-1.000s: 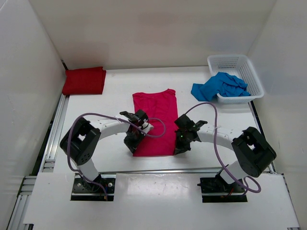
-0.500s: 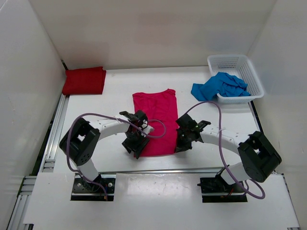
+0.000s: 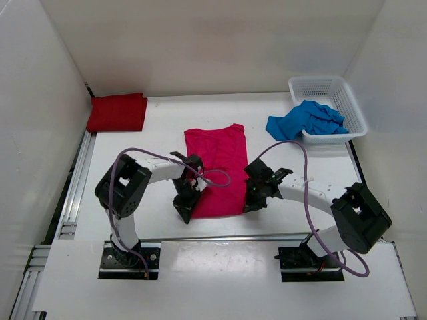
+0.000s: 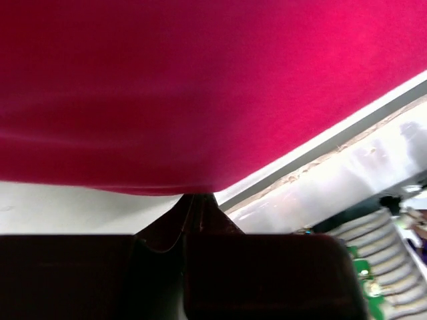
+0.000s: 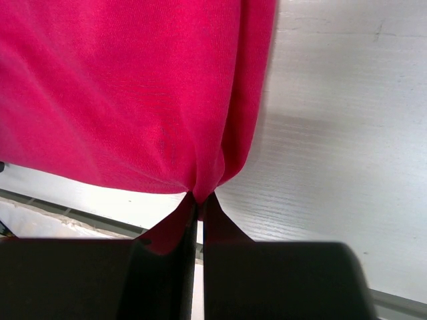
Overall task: Fold and stack the t-shirts
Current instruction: Grab one side of the 2/3 rectangular tshirt with both arms
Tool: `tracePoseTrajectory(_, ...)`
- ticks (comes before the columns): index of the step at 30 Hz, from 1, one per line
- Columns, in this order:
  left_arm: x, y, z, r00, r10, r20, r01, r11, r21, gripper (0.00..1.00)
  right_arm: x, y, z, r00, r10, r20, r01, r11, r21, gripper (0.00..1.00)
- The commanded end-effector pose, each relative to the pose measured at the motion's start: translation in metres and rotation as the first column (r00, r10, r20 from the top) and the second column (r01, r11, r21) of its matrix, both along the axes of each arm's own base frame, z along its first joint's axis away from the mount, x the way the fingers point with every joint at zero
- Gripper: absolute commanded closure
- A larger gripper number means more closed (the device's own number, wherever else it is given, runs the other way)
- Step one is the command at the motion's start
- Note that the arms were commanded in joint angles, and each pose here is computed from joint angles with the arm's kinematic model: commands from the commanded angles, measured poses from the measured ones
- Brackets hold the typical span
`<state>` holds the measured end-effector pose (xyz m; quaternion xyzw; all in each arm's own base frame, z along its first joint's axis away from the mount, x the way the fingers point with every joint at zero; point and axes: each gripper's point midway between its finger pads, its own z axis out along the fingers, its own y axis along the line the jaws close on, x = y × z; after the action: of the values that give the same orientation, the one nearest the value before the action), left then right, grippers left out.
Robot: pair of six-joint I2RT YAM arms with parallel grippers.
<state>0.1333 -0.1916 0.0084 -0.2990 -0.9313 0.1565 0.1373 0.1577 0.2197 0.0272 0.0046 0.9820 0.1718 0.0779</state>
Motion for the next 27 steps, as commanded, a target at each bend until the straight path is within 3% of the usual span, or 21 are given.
tracePoseTrajectory(1,0.029,-0.002,-0.011,0.996,0.031,0.079,-0.028,0.999,-0.034,0.90,0.007,0.003,0.006,1.000,0.003,0.028,-0.003,1.000,-0.001,1.00)
tracePoseTrajectory(6,0.043,-0.001,0.008,0.983,0.045,0.176,-0.035,0.998,-0.061,0.90,0.008,0.005,0.006,0.999,0.003,0.034,-0.003,1.000,0.005,1.00)
tracePoseTrajectory(9,0.043,0.000,0.022,0.979,0.048,0.200,-0.033,0.996,-0.080,0.51,0.008,0.004,0.006,0.999,0.011,0.038,-0.011,1.000,0.003,1.00)
tracePoseTrajectory(11,0.040,0.001,0.022,0.979,0.048,0.198,-0.033,0.996,-0.080,0.33,0.008,0.004,0.006,0.999,0.011,0.038,-0.011,1.000,0.003,1.00)
tracePoseTrajectory(12,0.040,0.001,0.022,0.979,0.048,0.198,-0.033,0.996,-0.080,0.32,0.008,0.004,0.006,0.999,0.011,0.038,-0.011,1.000,0.003,1.00)
tracePoseTrajectory(15,0.044,-0.002,0.018,0.981,0.047,0.187,-0.034,0.997,-0.072,0.32,0.008,0.004,0.006,0.999,0.011,0.038,-0.011,1.000,0.003,1.00)
tracePoseTrajectory(18,0.043,-0.006,0.011,0.988,0.047,0.148,-0.036,0.997,-0.072,0.38,0.007,0.003,0.006,0.999,0.011,0.039,-0.011,1.000,0.004,1.00)
tracePoseTrajectory(26,0.031,-0.006,-0.008,0.998,0.046,0.041,-0.045,0.998,-0.043,0.89,0.010,0.002,0.010,0.998,-0.005,0.062,0.004,1.000,0.005,1.00)
tracePoseTrajectory(27,0.035,-0.009,-0.006,0.998,0.047,0.052,-0.044,0.998,-0.051,0.89,0.010,0.002,0.010,0.998,-0.005,0.062,0.004,1.000,0.005,1.00)
